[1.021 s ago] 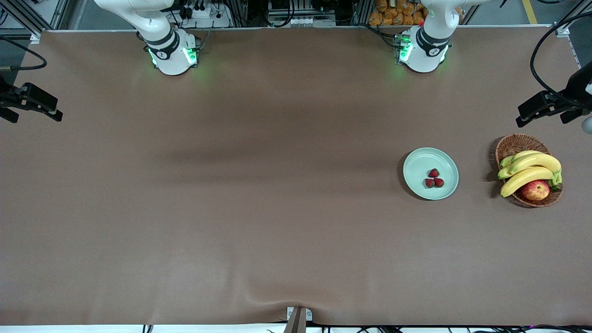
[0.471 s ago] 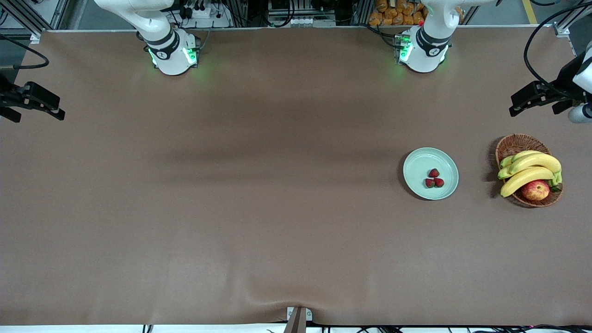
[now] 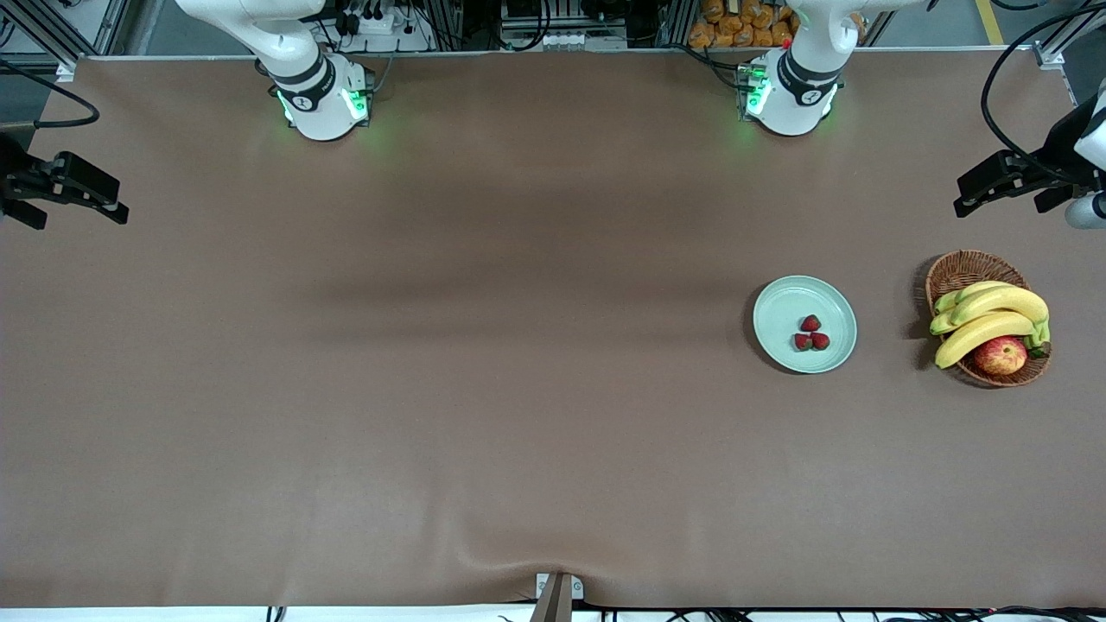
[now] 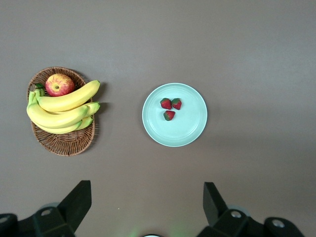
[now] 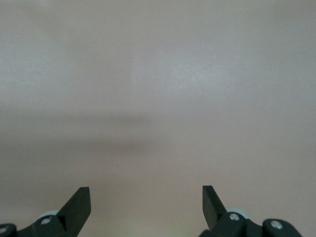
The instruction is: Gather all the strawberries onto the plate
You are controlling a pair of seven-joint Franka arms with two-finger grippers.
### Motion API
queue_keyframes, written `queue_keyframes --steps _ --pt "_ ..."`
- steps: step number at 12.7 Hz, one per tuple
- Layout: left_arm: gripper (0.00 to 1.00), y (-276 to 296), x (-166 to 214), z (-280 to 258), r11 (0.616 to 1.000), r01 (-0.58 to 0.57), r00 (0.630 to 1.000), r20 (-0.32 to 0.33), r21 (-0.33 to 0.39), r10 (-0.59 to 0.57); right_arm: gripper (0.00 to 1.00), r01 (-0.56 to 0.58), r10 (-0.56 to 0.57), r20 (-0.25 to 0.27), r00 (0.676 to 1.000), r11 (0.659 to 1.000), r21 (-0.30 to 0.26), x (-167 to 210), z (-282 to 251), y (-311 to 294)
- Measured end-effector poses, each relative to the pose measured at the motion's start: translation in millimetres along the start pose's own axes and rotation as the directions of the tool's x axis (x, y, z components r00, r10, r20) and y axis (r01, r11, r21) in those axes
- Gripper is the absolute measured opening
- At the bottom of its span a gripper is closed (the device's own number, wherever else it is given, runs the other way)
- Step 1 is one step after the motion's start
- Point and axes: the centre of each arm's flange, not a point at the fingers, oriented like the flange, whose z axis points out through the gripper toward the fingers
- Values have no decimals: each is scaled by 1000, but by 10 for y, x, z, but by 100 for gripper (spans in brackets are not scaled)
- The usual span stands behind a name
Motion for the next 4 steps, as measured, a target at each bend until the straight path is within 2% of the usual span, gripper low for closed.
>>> queue_keyframes --steps 4 --pt "100 170 -31 9 999 -32 999 12 2 32 100 0 0 1 1000 1000 0 -1 2 -1"
